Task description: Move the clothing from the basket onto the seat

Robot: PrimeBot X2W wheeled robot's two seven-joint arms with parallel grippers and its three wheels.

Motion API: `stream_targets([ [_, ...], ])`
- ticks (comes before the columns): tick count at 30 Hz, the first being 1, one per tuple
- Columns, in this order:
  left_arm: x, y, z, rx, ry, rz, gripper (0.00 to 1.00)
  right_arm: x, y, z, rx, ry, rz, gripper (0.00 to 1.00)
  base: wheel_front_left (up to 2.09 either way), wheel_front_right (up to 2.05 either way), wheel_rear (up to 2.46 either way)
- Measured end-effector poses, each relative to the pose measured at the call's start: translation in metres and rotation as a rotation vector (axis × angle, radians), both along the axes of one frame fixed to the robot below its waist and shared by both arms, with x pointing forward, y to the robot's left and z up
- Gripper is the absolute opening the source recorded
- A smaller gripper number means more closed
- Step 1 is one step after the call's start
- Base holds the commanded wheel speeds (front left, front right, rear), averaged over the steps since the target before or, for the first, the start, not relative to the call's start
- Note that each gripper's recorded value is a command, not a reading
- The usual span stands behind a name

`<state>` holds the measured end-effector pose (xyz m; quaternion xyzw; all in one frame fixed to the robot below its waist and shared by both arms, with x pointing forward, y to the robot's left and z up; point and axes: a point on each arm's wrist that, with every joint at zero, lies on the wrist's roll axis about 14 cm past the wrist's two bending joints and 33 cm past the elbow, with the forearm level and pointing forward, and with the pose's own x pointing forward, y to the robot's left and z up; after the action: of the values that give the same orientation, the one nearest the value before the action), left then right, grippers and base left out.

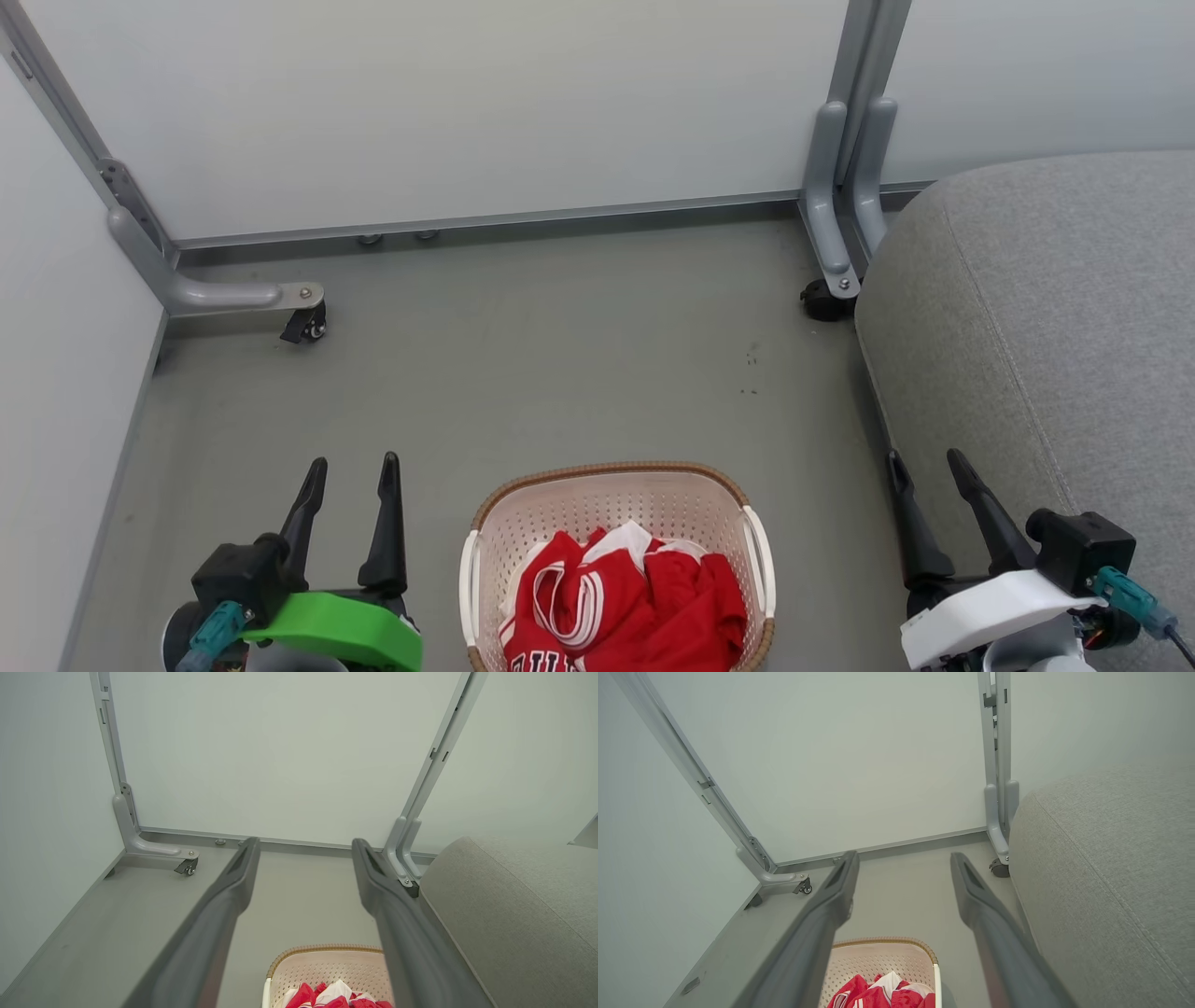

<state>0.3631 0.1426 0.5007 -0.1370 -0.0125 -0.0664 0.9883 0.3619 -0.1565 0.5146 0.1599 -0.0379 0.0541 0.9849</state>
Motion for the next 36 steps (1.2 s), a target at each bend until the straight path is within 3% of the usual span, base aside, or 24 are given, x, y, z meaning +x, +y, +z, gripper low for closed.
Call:
stream_targets([
  [28, -0.007, -0.004, 0.004, 0.139, -0.060, -0.028, 1.00, -0.006, 0.011, 0.001, -0.178, -0.050, 0.035, 1.00, 0.00, 0.00, 0.00],
  [36, -0.009, -0.003, 0.001, 0.141, -0.051, -0.026, 1.00, -0.005, 0.012, 0.002, -0.182, -0.054, 0.039, 1.00, 0.00, 0.00, 0.00],
])
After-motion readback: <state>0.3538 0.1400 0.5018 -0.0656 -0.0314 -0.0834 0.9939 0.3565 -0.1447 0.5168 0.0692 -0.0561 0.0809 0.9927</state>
